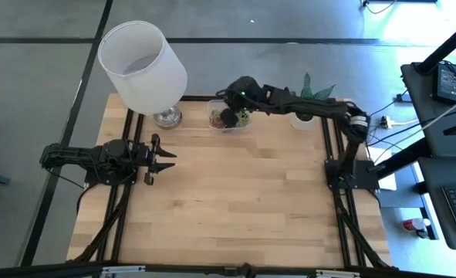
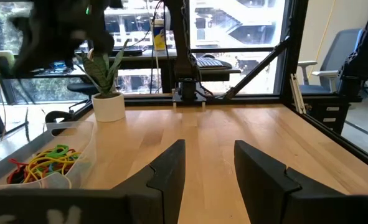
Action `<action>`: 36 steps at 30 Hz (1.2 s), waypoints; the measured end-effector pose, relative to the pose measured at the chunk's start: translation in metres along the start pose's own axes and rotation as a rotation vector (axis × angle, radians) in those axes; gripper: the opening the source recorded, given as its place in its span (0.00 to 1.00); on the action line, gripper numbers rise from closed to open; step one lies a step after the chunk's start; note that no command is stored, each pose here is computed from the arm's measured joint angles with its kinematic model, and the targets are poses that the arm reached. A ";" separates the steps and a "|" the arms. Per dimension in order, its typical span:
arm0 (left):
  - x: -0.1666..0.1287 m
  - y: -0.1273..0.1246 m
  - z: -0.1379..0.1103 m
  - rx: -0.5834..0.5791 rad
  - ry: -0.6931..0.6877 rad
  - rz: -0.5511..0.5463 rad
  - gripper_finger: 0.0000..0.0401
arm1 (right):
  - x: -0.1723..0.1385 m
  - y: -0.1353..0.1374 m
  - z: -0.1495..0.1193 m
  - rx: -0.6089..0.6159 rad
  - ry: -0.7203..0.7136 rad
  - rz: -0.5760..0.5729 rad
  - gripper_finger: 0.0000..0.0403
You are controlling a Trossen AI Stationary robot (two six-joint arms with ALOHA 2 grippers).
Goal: Pick and place rubber bands into bin
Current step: Put the blue rubber band into the transparent bin, then return to Home Position
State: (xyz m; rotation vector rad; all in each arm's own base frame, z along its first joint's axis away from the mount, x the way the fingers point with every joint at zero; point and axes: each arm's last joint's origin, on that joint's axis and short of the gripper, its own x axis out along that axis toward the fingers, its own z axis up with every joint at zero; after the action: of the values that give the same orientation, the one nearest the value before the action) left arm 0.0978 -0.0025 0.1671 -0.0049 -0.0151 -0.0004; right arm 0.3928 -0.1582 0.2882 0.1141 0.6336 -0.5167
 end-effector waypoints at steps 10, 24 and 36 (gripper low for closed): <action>0.000 0.000 0.000 0.000 0.000 0.000 0.33 | 0.062 -0.008 -0.042 0.011 0.186 0.011 0.01; 0.000 0.000 0.000 0.000 0.000 0.000 0.33 | 0.067 -0.018 -0.053 0.145 0.286 0.070 0.22; 0.000 0.000 0.000 0.000 0.000 0.000 0.33 | 0.060 -0.036 -0.056 0.117 0.346 0.149 0.36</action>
State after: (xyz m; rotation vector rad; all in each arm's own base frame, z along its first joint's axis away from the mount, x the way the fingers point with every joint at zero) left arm 0.0978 -0.0025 0.1671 -0.0049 -0.0150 -0.0002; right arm 0.3864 -0.2005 0.2092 0.3645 0.9247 -0.3925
